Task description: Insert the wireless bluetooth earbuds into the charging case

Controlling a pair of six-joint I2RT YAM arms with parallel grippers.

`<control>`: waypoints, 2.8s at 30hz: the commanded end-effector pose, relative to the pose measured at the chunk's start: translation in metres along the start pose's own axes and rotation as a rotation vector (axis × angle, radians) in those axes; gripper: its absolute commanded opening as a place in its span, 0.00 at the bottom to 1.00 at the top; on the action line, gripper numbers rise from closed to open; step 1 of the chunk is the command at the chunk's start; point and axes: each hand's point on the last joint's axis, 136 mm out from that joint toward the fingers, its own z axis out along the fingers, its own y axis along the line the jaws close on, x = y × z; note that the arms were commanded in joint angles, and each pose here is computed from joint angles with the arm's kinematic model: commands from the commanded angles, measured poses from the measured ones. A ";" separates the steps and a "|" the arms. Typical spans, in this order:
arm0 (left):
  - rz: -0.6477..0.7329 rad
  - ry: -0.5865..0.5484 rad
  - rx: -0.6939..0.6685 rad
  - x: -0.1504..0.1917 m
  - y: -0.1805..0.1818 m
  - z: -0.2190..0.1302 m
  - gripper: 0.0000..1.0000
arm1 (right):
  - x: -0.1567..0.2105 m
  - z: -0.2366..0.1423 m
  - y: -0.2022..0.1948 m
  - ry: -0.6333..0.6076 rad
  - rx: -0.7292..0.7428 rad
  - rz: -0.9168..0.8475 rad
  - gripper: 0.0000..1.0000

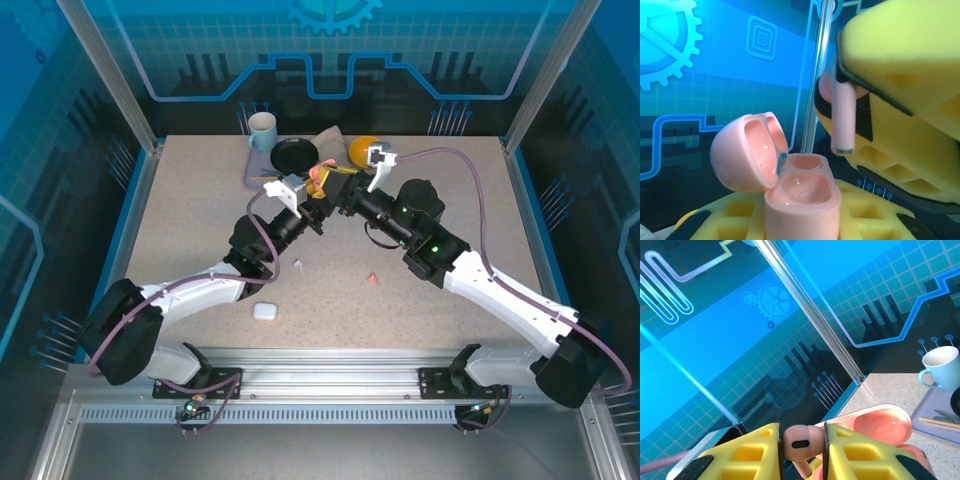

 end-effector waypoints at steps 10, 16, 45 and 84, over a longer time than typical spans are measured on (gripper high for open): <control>-0.014 -0.078 0.003 -0.024 0.000 0.007 0.00 | 0.009 0.003 0.000 0.006 -0.013 0.015 0.23; -0.014 -0.080 0.011 -0.027 -0.002 0.008 0.00 | 0.015 0.005 -0.007 0.018 0.011 0.008 0.22; 0.025 -0.068 -0.035 -0.025 0.000 0.012 0.00 | 0.027 0.000 -0.001 0.022 0.136 -0.179 0.18; 0.056 -0.033 -0.032 -0.017 0.000 0.015 0.00 | -0.020 -0.008 -0.006 -0.099 0.172 -0.143 0.17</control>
